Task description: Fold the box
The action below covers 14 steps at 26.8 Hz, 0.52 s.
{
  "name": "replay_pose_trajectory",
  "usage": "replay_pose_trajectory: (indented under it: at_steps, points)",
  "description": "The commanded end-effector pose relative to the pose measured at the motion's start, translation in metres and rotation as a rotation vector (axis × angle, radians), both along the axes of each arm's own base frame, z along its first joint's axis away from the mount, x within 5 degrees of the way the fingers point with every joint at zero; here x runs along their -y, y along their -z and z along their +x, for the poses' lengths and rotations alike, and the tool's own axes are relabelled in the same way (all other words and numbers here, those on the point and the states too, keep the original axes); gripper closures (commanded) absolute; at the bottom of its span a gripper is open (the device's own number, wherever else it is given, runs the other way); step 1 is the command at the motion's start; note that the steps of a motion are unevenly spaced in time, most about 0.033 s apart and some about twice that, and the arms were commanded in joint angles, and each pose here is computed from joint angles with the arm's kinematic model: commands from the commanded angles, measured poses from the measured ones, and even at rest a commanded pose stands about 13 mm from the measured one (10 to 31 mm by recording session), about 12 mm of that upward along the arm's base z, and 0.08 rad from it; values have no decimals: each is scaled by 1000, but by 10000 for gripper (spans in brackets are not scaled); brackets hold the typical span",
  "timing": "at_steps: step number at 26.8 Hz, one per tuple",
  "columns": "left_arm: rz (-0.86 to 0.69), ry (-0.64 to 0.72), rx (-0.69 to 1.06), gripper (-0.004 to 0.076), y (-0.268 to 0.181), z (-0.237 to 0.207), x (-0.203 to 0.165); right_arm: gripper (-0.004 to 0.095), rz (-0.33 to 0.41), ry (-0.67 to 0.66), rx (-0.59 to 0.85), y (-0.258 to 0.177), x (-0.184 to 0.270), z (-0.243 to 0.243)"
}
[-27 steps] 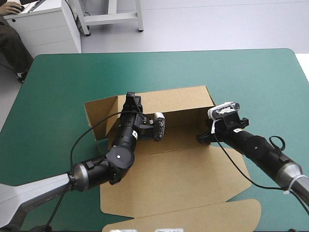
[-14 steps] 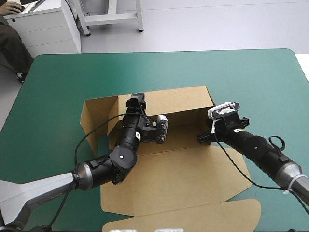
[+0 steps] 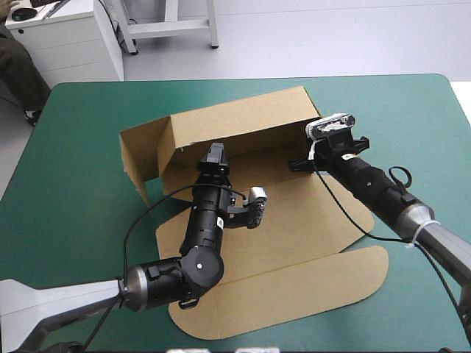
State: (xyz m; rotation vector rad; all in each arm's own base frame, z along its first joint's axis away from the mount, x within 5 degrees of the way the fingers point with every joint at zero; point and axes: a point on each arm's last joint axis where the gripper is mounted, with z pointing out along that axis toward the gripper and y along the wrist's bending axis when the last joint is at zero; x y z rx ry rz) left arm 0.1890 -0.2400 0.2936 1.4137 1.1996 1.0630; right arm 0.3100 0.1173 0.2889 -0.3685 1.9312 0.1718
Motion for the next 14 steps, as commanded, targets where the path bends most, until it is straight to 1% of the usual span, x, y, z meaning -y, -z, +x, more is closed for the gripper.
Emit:
replay_pose_trajectory:
  at_steps: [1,4,6,7,8,9,10,11,13,14]
  points:
    - [-28,-3,145,248,-28,-2,-2,922,29,76,94,-20,4,11]
    - [-27,-21,155,254,-29,-2,-4,922,25,102,79,-13,8,17]
    - [-27,-29,160,302,-30,-2,-5,922,28,117,68,-10,11,19]
    - [-28,-34,161,352,-30,-2,-5,922,39,136,61,-9,15,21]
    - [-29,-36,162,435,-30,-3,-5,922,44,149,59,-9,19,22]
    - [-37,-31,148,584,-29,-6,-3,922,48,154,53,-9,21,22]
    - [-32,-23,139,675,-28,-9,-2,922,46,155,53,-9,22,23]
    - [-19,-3,110,722,-26,-12,1,922,39,150,54,-9,22,23]
    - [16,49,37,714,-20,-17,7,922,20,135,53,-8,21,22]
    - [45,86,-34,714,-14,-20,10,922,18,129,50,-8,21,22]
